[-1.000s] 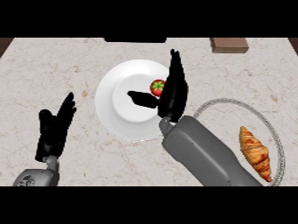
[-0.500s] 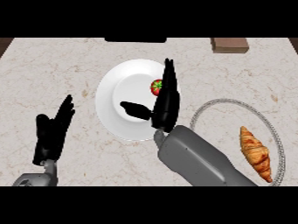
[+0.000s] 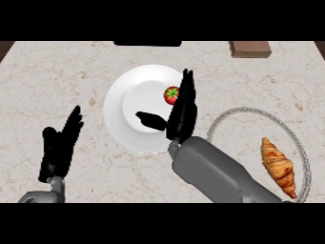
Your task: Pick the tomato from the placemat and place it in the plate
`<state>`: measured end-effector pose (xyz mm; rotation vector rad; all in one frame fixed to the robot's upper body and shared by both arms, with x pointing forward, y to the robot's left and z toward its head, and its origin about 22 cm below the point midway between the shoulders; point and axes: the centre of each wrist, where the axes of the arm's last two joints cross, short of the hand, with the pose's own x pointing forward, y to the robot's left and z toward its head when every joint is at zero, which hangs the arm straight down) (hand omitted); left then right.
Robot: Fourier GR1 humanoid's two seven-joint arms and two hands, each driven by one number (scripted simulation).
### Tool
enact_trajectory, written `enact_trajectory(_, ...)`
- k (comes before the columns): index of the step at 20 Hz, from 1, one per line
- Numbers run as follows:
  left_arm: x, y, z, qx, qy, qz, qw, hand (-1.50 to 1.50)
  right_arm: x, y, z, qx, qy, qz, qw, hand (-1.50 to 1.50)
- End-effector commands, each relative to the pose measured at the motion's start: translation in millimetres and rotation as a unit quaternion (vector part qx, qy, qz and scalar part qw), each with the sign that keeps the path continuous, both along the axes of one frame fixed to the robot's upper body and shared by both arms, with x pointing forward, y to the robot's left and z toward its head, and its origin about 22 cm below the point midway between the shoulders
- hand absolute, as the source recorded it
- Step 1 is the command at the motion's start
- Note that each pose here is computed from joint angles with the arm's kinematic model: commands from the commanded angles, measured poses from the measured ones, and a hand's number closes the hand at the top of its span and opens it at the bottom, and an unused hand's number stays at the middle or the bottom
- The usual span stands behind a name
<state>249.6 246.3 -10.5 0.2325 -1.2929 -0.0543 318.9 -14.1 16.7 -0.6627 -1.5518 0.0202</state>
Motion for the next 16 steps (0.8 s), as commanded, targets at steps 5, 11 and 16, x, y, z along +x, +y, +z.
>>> enact_trajectory(5, 11.4, -17, -1, 0.001, 0.002, 0.008, 1.0, 0.0, 8, -2, -9, 0.0, 0.021, -0.042, 0.999, -1.5)
enact_trajectory(11, -24.3, 13, -11, 0.0, 0.001, 0.008, 1.0, 0.0, -14, -15, -39, -0.009, 0.034, -0.061, 0.998, -1.5)
enact_trajectory(16, 1.8, 11, 10, -0.007, 0.003, 0.017, 0.9998, 0.0, -12, -30, -31, -0.011, 0.023, -0.065, 0.998, -1.5)
